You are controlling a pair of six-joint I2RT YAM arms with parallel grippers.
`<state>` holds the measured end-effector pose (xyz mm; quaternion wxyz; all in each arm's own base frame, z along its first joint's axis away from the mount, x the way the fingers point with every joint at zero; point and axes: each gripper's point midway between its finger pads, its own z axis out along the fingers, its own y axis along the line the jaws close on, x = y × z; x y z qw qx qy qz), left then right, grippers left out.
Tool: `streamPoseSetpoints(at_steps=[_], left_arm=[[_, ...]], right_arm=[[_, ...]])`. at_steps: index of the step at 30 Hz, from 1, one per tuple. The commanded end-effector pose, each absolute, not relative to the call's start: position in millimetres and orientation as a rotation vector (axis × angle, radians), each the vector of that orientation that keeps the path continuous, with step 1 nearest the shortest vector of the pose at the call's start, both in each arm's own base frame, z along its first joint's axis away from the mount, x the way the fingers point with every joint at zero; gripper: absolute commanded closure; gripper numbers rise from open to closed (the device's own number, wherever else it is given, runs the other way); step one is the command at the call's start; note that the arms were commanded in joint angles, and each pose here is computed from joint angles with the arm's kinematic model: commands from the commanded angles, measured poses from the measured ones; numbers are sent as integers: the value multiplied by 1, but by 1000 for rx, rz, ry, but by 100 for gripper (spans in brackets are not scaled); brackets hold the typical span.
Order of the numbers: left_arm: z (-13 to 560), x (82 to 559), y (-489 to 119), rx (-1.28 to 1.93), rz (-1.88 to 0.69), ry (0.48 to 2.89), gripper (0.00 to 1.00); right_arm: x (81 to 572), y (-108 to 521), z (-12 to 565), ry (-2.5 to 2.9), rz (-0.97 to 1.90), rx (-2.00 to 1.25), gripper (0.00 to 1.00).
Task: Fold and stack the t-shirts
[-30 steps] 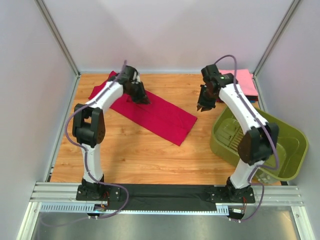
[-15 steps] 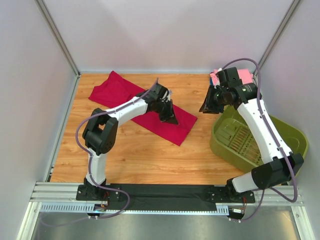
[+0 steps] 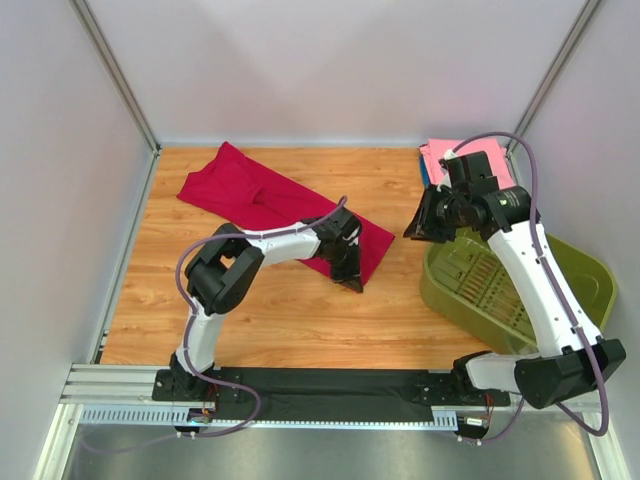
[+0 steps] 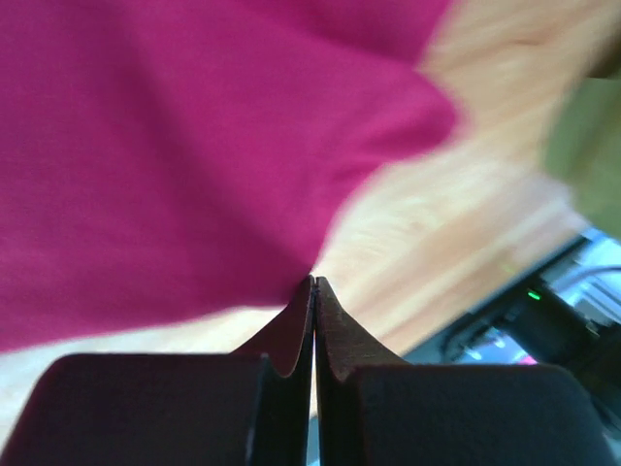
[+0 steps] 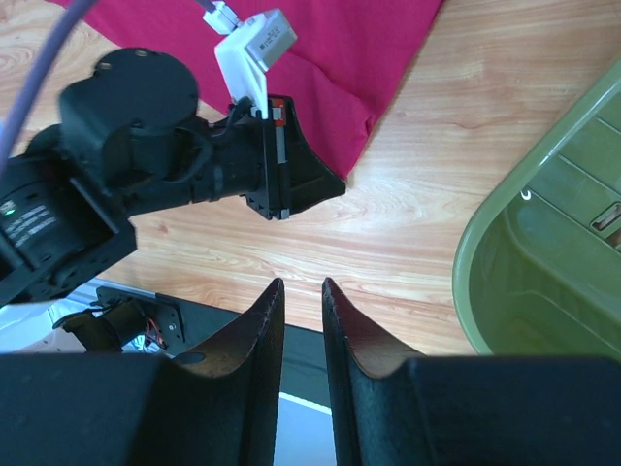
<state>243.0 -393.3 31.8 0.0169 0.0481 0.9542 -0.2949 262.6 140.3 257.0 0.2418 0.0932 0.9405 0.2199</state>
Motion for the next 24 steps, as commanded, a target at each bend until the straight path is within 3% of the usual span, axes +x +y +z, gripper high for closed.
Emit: streamPoseSetpoints(at_steps=[1, 7, 11, 16, 24], left_arm=[[8, 250, -380, 117, -786, 2961, 100], [4, 225, -364, 84, -786, 2987, 100], [37, 218, -378, 111, -899, 2919, 100], [81, 238, -387, 61, -929, 2804, 100], [55, 264, -400, 30, -833, 2863, 100]], right_arm=[[255, 137, 262, 2547, 605, 231, 76], [244, 137, 264, 2557, 619, 253, 76], [244, 135, 269, 2514, 622, 284, 76], [237, 136, 270, 2492, 657, 322, 75], [227, 128, 267, 2491, 626, 326, 75]])
